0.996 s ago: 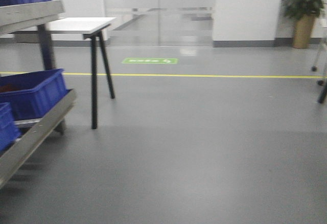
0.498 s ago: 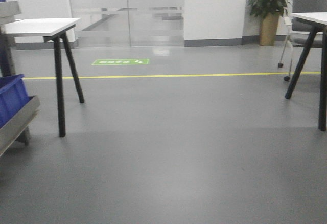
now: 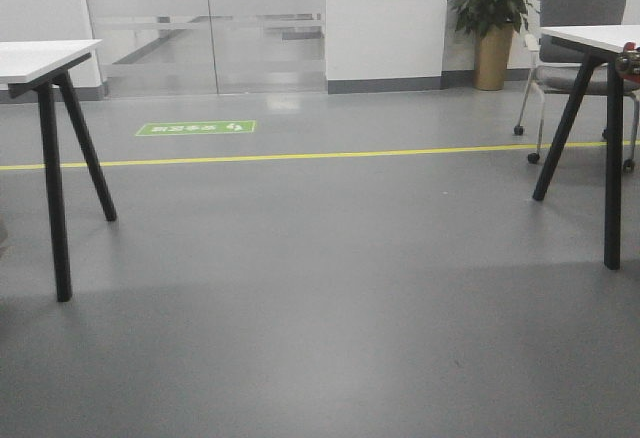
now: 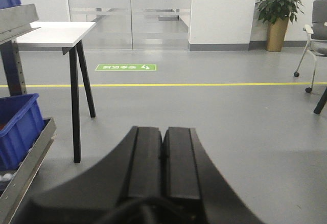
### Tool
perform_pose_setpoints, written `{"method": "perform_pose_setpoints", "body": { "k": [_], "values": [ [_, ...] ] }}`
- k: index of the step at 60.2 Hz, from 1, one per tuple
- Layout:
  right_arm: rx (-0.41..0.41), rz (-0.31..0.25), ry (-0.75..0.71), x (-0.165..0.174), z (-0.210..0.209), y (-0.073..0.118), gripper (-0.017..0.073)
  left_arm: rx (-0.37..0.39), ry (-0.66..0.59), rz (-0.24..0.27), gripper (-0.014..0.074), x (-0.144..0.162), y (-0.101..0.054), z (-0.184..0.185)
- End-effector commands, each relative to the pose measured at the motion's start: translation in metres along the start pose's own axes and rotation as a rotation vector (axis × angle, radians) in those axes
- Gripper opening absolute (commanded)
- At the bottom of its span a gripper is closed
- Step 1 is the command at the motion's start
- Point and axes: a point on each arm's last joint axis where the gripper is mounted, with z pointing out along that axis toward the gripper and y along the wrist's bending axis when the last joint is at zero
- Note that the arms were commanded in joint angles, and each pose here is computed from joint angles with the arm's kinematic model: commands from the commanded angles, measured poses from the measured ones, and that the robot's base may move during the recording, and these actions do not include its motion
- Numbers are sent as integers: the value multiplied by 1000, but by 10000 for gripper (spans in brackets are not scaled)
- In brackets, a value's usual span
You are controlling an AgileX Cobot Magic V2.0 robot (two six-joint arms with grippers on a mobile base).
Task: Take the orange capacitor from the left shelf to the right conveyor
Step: 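Drive the base to the conveyor table holding the cylinder in the right gripper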
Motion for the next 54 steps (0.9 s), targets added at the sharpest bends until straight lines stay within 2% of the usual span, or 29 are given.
{"method": "perform_pose_setpoints", "body": {
  "k": [1, 54],
  "values": [
    [-19, -23, -100, -16, 1, 2, 49, 4, -96, -6, -105, -10, 0, -1],
    [-19, -23, -100, -16, 1, 2, 49, 4, -96, -6, -105, -10, 0, -1]
  ]
}}
